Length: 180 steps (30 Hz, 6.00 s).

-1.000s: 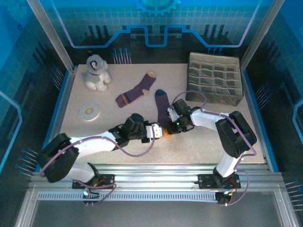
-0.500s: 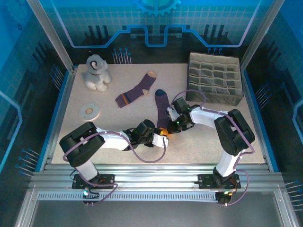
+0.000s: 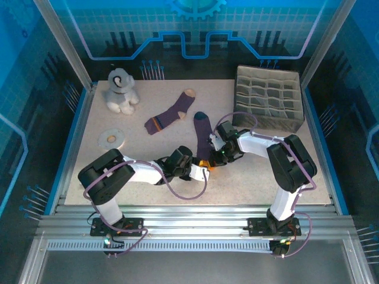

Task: Roll the socks

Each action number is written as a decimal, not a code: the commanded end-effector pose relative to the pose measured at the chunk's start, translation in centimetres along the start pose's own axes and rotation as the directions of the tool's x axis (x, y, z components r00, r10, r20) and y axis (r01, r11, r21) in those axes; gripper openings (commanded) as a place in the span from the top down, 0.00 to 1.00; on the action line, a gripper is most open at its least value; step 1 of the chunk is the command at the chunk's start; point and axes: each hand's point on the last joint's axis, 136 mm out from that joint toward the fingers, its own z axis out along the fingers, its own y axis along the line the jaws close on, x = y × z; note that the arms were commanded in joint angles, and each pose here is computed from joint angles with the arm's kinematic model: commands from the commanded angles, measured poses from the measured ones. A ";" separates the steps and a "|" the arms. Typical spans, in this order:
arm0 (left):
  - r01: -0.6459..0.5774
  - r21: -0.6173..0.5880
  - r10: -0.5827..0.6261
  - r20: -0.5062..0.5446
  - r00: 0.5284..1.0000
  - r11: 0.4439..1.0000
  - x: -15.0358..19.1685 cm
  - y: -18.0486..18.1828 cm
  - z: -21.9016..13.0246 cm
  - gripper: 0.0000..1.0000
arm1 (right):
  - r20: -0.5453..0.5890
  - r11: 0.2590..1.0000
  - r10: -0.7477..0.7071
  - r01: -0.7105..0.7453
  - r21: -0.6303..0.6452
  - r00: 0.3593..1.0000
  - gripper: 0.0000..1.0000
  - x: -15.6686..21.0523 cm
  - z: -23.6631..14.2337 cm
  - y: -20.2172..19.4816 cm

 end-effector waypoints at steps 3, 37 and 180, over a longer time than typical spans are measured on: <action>-0.052 0.063 0.053 -0.020 0.998 0.997 1.0 -0.9 1.0 0.69 | -0.185 0.994 0.089 -0.075 0.083 0.979 0.97 4.9 1.5 -2.9; 0.541 0.548 -0.431 -0.328 0.840 0.638 -3.1 -4.3 -2.4 1.00 | 0.517 0.997 -0.073 0.061 0.040 0.853 0.57 2.3 -14.5 0.1; 0.932 0.261 -0.962 -0.031 0.270 0.253 0.8 -2.5 -3.6 0.76 | -0.314 0.907 -0.421 0.384 -0.175 0.851 1.00 4.4 3.6 3.7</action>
